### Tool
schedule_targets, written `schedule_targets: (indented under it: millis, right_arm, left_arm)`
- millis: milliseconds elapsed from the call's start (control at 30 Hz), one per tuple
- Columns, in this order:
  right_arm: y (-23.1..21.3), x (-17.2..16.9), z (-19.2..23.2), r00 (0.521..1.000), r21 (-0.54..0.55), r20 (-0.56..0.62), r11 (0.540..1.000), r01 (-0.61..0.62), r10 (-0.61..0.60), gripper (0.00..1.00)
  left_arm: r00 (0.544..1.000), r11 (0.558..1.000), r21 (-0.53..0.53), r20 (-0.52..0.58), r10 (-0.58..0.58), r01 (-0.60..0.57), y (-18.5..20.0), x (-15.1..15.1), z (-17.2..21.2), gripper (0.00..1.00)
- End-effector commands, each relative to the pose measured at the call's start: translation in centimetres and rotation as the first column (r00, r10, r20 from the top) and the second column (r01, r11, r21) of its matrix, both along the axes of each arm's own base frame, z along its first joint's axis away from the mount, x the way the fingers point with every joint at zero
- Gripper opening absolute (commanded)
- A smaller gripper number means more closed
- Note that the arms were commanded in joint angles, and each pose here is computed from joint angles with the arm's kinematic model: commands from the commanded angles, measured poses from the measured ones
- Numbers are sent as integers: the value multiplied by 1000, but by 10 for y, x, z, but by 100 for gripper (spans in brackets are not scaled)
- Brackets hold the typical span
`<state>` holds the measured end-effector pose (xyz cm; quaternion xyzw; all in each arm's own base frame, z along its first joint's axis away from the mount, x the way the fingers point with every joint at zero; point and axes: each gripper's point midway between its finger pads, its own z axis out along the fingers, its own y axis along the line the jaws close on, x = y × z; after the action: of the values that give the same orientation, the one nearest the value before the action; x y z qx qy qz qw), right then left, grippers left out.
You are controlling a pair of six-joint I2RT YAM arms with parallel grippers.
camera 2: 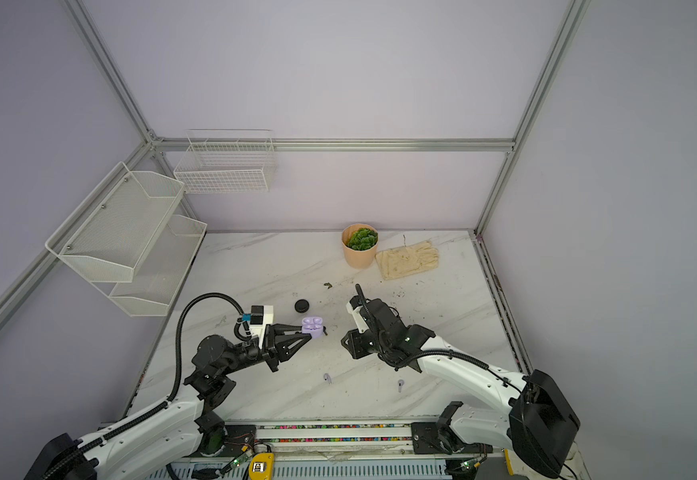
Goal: Insert the wireless bluetooth earbuds into the charging case
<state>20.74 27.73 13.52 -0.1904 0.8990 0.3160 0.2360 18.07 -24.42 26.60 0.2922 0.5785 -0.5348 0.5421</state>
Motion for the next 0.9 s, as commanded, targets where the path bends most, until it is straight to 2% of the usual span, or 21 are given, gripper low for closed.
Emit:
schedule_targets:
  millis: [0, 67, 267, 367, 433, 533, 700, 800, 867]
  right_arm:
    - [11, 5, 13, 999, 53, 26, 998, -46, 45, 27]
    - [14, 9, 20, 998, 71, 45, 996, -49, 46, 27]
    - [19, 19, 21, 996, 57, 67, 996, -61, 57, 27]
    - [27, 16, 20, 993, 85, 64, 991, -100, 94, 31]
    - [31, 12, 15, 988, 100, 79, 985, -144, 136, 35]
    - [35, -3, 1, 977, 116, 94, 973, -201, 191, 35]
    - [47, -27, -42, 968, -81, 45, 966, -244, 249, 34]
    - [46, -38, -66, 967, -204, 6, 947, -249, 256, 33]
    - [44, -44, -77, 967, -246, -12, 937, -250, 255, 33]
  left_arm:
    - [998, 999, 31, -50, 33, -32, 2, 5, -5, 0]
    - [992, 995, 43, -89, 92, -88, 6, 13, -7, 0]
    - [954, 958, 22, -89, 286, -285, 33, 29, 1, 0]
    - [952, 952, -13, 11, 304, -304, 42, 19, 8, 0]
    - [952, 955, -21, 80, 296, -295, 43, 12, 11, 0]
    - [967, 984, 45, 199, 159, -171, 27, -8, 8, 0]
    - [983, 996, 75, 178, 37, -51, 13, -18, 1, 0]
    - [985, 997, 67, 170, 23, -35, 11, -18, -1, 0]
    - [986, 998, 58, 166, 25, -35, 11, -18, -1, 0]
